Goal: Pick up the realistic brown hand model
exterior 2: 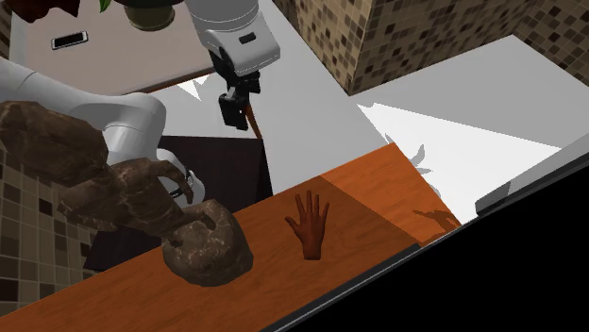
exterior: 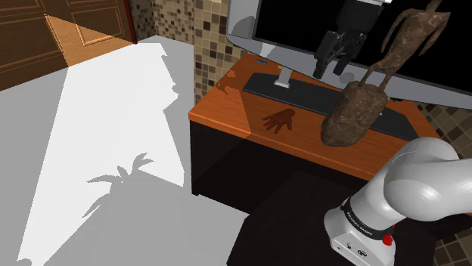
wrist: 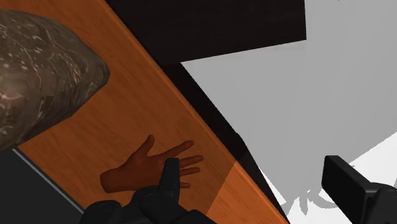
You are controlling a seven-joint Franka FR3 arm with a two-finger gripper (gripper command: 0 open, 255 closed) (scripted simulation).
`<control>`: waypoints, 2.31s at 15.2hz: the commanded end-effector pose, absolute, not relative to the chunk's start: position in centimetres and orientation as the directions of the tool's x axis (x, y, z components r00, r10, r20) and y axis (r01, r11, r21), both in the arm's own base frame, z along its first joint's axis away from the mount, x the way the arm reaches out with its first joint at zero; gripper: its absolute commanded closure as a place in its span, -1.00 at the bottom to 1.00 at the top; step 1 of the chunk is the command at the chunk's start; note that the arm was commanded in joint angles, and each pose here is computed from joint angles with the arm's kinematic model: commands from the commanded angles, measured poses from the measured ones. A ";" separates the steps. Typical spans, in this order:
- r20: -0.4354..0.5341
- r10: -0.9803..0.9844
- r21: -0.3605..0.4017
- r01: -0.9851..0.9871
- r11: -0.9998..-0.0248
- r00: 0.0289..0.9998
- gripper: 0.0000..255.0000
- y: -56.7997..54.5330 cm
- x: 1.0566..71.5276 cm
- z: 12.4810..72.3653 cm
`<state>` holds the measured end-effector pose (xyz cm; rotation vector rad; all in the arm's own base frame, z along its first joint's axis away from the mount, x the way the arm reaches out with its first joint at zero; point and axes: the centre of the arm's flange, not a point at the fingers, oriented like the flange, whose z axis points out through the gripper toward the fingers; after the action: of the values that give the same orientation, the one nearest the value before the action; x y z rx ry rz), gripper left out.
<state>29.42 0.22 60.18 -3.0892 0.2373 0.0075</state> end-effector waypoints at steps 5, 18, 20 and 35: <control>0.008 -0.334 -0.043 -0.334 -0.942 0.942 -1.00 -0.9 32.3 56.2; 0.054 -0.814 -0.061 -0.811 -0.581 0.579 -1.00 -8.0 39.6 43.4; 0.060 -0.864 -0.067 -0.862 -0.503 0.500 -1.00 -9.5 40.4 41.5; 0.079 -0.991 -0.095 -0.988 -0.120 0.113 -1.00 -16.5 42.1 30.1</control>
<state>42.10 -16.53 30.55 -2.3301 2.0709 -0.1897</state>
